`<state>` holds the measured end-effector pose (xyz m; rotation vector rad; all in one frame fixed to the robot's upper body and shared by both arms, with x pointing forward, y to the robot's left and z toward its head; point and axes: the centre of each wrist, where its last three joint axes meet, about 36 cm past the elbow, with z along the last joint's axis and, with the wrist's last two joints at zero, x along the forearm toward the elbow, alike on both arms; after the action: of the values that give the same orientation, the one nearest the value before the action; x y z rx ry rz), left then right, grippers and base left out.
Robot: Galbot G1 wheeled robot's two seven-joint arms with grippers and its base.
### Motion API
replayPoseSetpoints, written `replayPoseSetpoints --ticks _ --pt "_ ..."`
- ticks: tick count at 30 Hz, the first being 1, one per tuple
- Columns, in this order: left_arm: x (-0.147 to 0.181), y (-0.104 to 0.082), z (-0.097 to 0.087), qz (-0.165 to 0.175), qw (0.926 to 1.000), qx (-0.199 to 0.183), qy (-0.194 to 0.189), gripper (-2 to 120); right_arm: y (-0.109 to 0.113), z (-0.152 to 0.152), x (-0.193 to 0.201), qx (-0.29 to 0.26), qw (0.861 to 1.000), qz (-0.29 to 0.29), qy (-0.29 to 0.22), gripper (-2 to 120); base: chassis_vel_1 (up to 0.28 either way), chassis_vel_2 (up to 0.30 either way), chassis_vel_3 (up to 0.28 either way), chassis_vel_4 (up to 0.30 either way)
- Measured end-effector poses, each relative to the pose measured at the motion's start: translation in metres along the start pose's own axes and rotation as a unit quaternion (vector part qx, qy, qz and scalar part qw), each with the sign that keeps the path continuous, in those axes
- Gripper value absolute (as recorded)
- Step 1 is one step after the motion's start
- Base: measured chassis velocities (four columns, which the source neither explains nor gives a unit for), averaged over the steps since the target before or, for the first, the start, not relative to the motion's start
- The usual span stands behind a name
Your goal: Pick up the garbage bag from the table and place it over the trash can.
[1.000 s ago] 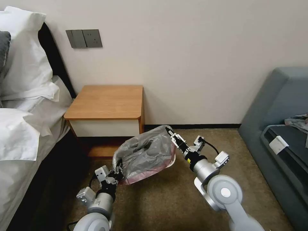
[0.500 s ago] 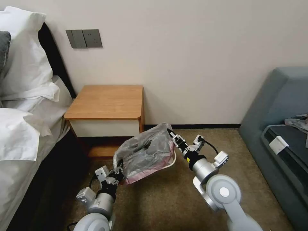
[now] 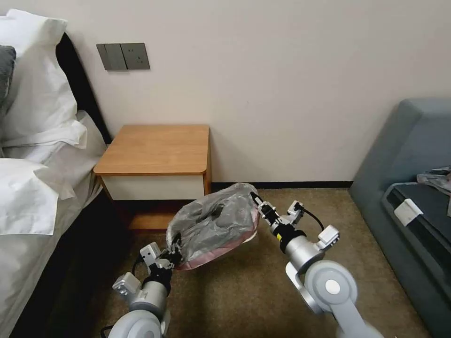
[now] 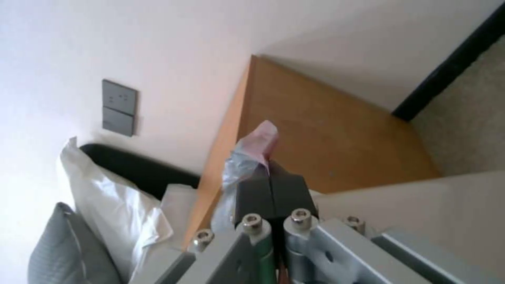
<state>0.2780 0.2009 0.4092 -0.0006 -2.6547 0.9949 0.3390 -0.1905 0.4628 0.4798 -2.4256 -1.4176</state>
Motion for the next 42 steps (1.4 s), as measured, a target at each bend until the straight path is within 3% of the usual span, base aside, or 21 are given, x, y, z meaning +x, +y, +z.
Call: replayPoseSetpoints --ticks 11,19,28,42 --pt "0.002 -0.002 -0.010 0.004 0.9994 0.034 0.009 3 -0.014 -0.006 0.011 0.024 0.999 0.020 -0.004 0 0.000 0.000 0.000 0.000" --pt "0.005 -0.007 -0.019 0.015 0.9972 0.070 0.022 3 -0.037 -0.002 -0.006 0.084 0.996 0.015 0.007 0 0.000 0.000 0.000 0.000" --pt "0.008 -0.011 -0.022 0.027 0.9966 0.075 0.022 3 -0.057 -0.011 -0.015 0.140 0.990 0.023 0.010 0 0.000 0.000 0.000 0.000" --pt "0.009 -0.013 -0.025 0.038 0.9958 0.081 0.016 3 -0.075 -0.015 -0.012 0.157 0.986 0.048 0.003 0 0.000 0.000 0.000 0.000"
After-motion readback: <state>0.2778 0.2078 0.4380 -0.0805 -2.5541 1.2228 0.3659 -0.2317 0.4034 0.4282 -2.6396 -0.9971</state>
